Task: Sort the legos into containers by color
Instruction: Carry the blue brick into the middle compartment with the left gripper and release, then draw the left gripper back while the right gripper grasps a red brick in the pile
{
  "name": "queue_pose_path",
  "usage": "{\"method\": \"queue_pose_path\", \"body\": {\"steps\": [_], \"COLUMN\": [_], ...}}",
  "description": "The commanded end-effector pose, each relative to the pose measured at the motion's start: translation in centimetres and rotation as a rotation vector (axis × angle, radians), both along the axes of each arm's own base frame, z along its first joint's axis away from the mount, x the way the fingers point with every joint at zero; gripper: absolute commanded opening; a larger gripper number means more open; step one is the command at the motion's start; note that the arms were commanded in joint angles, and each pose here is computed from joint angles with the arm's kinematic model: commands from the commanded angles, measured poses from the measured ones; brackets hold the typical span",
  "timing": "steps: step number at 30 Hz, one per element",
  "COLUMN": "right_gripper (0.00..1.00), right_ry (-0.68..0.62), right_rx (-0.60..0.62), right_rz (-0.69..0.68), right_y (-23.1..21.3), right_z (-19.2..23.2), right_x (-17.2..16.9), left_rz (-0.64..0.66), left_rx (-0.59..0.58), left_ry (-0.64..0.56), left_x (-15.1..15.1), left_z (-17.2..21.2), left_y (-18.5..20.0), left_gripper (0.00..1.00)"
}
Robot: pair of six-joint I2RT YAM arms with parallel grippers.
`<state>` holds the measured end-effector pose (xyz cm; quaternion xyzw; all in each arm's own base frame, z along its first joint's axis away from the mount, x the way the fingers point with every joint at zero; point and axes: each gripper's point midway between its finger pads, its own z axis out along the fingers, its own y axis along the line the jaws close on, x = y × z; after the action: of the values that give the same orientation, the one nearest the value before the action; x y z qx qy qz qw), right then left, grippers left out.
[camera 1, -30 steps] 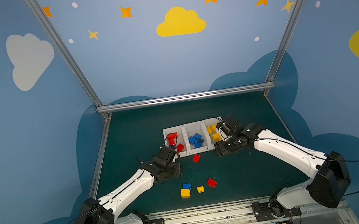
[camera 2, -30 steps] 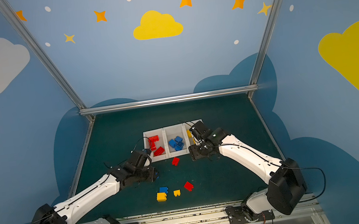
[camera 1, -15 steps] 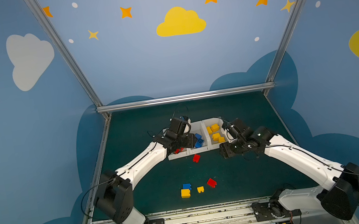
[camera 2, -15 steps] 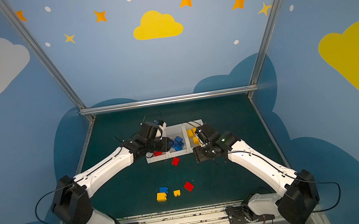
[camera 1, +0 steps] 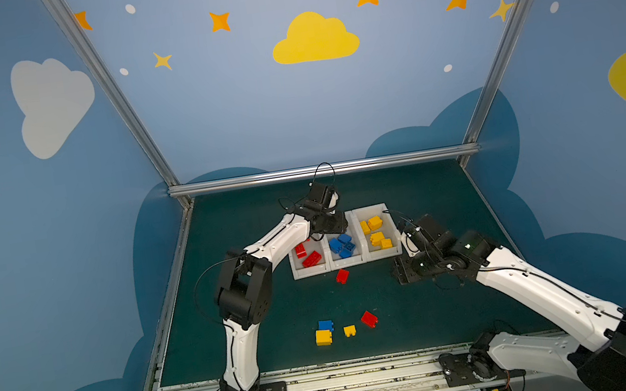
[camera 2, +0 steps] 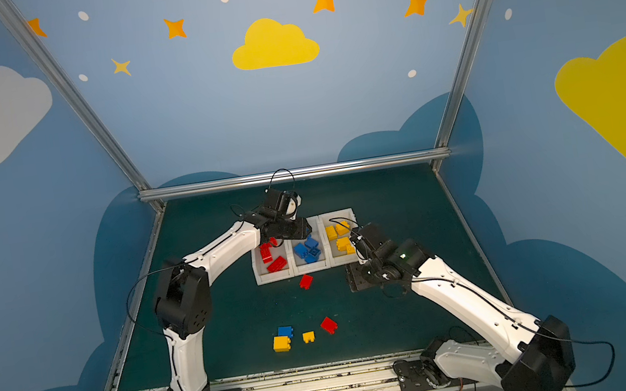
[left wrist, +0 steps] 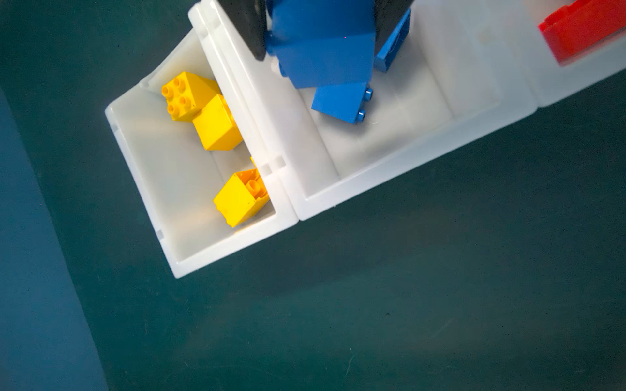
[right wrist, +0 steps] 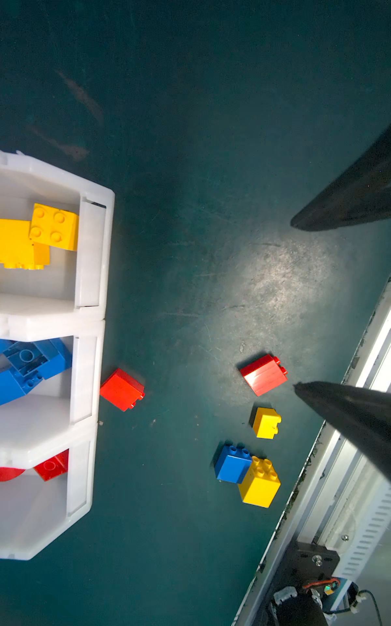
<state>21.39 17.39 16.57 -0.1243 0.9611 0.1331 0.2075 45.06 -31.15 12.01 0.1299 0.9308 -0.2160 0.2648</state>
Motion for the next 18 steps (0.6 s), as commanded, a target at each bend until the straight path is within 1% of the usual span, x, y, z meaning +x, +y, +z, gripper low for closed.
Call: {"method": "queue_pose_path", "body": {"steps": [1, 4, 10, 14, 18], "right_gripper": [0.71, 0.72, 0.72, 0.73, 0.73], "right_ry": [-0.01, -0.025, -0.076, -0.106, -0.118], "right_rx": [0.015, 0.025, 0.056, 0.075, 0.081], "right_rz": [0.005, 0.015, 0.036, 0.023, 0.022], "right_y": [-0.2, -0.1, 0.1, 0.0, 0.0], "right_z": [0.2, 0.1, 0.3, 0.2, -0.1], "right_x": [-0.4, -0.4, -0.3, -0.1, -0.1], "left_rz": [-0.023, -0.017, -0.006, 0.013, 0.05], "left_rx": [-0.01, -0.018, -0.06, -0.096, -0.106], "left_ry": [-0.006, -0.006, -0.036, -0.055, -0.074], "left_x": [-0.1, -0.3, -1.7, -3.3, -5.4], "left_z": [1.1, 1.4, 3.3, 4.4, 5.1], "left_y": [-0.4, -0.2, 0.6, 2.2, 4.7], "left_gripper": [0.54, 0.58, 0.6, 0.61, 0.61]}}
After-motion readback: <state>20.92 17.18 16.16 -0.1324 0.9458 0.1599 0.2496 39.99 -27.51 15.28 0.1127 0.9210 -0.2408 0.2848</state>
